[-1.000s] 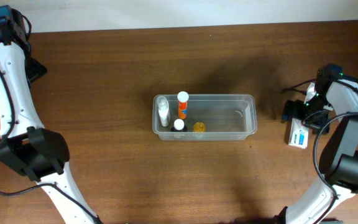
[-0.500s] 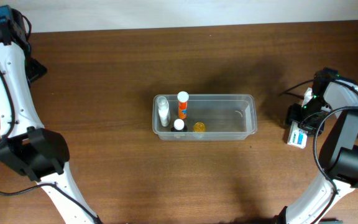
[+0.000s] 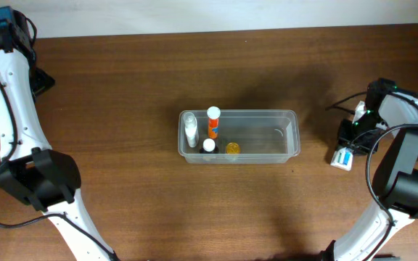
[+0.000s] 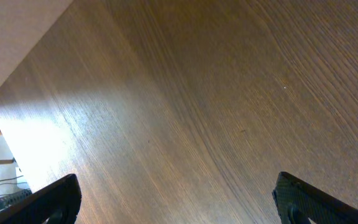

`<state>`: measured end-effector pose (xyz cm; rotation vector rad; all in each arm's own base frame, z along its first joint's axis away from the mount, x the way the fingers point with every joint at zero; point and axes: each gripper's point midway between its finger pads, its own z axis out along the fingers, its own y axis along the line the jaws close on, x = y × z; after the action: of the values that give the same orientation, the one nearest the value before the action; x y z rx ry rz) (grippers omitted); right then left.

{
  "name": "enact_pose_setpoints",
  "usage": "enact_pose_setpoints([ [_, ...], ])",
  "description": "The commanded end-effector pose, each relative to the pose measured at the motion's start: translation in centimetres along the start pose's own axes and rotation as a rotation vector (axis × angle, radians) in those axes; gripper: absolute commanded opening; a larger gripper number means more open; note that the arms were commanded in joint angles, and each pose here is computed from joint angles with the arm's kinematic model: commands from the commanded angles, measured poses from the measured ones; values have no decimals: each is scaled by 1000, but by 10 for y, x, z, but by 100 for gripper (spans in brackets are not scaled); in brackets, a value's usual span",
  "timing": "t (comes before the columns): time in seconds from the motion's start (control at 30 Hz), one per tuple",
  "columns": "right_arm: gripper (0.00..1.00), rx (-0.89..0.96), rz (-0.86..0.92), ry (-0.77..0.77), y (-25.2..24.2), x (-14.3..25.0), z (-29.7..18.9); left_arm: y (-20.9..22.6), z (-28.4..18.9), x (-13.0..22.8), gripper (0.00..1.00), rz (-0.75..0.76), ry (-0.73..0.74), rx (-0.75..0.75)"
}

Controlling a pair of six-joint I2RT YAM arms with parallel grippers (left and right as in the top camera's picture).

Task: Pack container
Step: 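Lower the right gripper and close it on the Panadol box, then lift the Panadol box and carry it over the container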

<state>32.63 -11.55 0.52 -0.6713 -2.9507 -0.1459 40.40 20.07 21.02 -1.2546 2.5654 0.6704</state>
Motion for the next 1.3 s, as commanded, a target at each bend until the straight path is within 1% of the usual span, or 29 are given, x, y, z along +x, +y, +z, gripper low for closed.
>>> enact_pose_setpoints([
  [0.0,35,-52,-23,-99,16,-14,-41,1,-4,-4,99,3,-20,-3],
  [0.13,34,-56,-74,-181,35,-19,-90,1,-4,-4,100,3,-20,-3],
  [0.3,34,-70,-146,-272,76,-14,-150,1,-3,-4,99,3,-20,-3],
  [0.43,35,-98,-135,-307,113,-2,-179,1,-3,-4,99,3,-20,-3],
  [0.57,36,-153,-81,-286,155,14,-180,1,-3,-4,99,3,-20,-3],
  [0.6,39,-160,-59,-280,165,18,-179,1,-3,-4,99,3,-20,-3],
  [0.67,40,-176,-29,-275,183,25,-176,1,-3,-4,99,3,-20,-3],
  [0.83,40,-232,65,-275,231,44,-174,1,-3,-4,99,3,-20,-3],
  [0.97,38,-199,190,-301,247,56,-169,1,-3,-4,99,3,-20,-3],
  [1.03,35,-172,288,-323,252,62,-164,1,-3,-4,99,3,-20,-3],
  [1.27,35,-146,461,-317,261,81,-147,1,-4,-4,99,3,-20,-3],
])
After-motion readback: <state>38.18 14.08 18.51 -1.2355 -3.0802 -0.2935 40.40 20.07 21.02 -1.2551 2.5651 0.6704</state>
